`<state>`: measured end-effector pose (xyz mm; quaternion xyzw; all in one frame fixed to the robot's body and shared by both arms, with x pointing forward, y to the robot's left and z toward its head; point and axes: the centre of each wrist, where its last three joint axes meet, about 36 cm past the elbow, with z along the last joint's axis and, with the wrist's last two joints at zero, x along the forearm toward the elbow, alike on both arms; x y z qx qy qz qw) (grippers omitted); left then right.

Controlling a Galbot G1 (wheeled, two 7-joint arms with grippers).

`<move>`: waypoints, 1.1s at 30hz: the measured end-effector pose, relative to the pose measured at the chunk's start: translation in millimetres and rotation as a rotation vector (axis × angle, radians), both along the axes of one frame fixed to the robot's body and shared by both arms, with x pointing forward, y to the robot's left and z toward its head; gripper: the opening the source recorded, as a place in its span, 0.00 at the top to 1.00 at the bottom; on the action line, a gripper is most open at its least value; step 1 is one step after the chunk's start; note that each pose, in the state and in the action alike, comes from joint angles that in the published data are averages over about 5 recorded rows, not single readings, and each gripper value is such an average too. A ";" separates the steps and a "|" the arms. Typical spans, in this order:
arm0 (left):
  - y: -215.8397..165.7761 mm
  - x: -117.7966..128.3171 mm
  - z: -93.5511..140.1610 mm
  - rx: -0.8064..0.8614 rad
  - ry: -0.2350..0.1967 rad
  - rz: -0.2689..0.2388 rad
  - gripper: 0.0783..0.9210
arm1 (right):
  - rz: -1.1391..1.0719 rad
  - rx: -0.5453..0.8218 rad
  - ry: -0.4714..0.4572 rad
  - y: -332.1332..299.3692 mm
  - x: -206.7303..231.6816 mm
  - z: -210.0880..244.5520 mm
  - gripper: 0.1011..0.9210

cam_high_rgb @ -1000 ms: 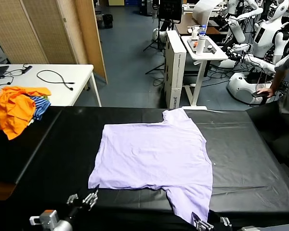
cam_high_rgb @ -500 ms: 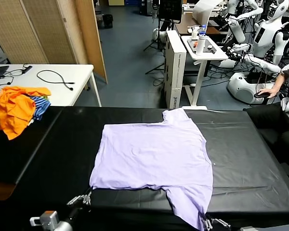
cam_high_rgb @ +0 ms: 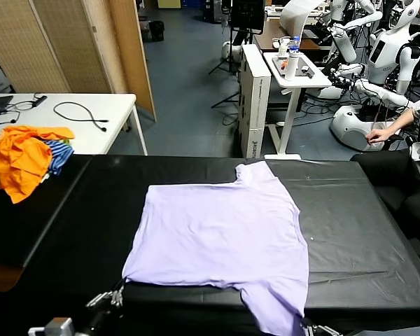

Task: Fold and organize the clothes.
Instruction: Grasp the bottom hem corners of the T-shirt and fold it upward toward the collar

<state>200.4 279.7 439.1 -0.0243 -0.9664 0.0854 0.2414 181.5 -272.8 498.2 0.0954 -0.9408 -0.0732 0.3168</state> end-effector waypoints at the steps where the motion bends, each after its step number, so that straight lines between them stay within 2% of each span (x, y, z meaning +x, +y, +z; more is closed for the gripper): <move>1: -0.5 1.3 -0.2 -0.003 -0.011 -0.002 0.92 | 0.000 0.002 -0.015 -2.4 4.7 -0.5 0.95; 9: -1.8 28.8 -8.1 -0.031 -0.096 0.008 0.92 | 0.007 -0.012 -0.139 -17.6 56.1 -6.6 0.95; 14: -0.3 52.1 -10.7 -0.034 -0.151 0.016 0.92 | 0.019 -0.043 -0.179 -24.1 92.6 -16.9 0.95; 18: 1.2 68.6 -12.6 -0.023 -0.177 0.006 0.92 | 0.029 -0.070 -0.197 -24.6 121.1 -27.6 0.95; 24: 6.6 90.2 -19.1 0.001 -0.192 -0.002 0.92 | 0.055 -0.090 -0.211 -20.6 156.2 -42.2 0.95; 33: 14.8 116.4 -38.9 0.045 -0.165 -0.016 0.92 | 0.074 -0.122 -0.216 -14.0 188.7 -55.6 0.95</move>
